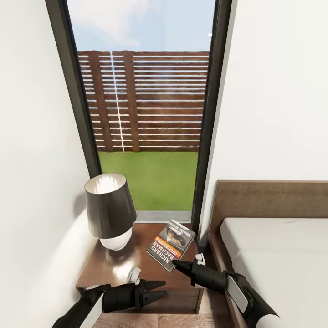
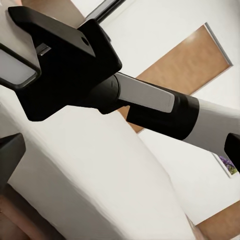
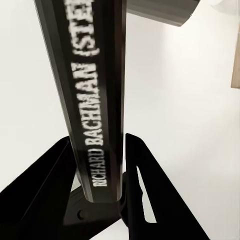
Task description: In the bedroom, move the book from the bed onto either nightstand, and place the two sandals side by side next to the bed.
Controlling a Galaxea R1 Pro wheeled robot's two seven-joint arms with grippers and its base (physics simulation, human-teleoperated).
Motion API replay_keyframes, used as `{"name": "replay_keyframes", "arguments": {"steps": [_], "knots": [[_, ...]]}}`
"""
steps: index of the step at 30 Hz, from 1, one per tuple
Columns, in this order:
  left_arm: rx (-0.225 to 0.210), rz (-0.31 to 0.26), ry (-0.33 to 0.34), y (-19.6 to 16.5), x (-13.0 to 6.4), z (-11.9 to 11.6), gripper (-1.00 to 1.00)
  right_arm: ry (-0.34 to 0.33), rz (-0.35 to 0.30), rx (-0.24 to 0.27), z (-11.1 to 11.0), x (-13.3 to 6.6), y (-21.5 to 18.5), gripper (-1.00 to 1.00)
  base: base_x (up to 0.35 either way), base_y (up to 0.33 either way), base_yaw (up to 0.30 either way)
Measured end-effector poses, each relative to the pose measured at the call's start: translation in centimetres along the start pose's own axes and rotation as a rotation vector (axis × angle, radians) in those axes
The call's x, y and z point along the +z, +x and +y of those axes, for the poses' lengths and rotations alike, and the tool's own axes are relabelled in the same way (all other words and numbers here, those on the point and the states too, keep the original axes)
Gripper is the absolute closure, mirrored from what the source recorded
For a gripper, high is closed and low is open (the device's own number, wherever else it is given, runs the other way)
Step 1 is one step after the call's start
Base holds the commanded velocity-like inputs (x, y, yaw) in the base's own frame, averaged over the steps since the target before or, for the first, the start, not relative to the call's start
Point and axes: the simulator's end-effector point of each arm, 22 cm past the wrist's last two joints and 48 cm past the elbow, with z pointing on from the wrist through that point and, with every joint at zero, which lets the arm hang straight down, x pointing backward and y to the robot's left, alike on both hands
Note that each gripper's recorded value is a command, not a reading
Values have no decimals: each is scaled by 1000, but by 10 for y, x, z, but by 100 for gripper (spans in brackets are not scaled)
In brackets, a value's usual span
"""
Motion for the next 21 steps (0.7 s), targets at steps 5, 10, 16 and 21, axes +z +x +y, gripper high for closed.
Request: {"name": "replay_keyframes", "arguments": {"steps": [5,10,16,21], "knots": [[0,0,1,6,0,6,-100,0,0,0,-9,0,1,100,0,0,0],[0,-1,1,11,-1,12,-100,-1,-1,1,-16,0,3,100,0,0,0],[-1,-2,-1,11,0,12,-100,-2,-1,1,-16,0,3,100,0,0,0],[-21,-25,-24,8,25,15,-100,28,0,-1,-23,0,3,100,0,0,0]]}}
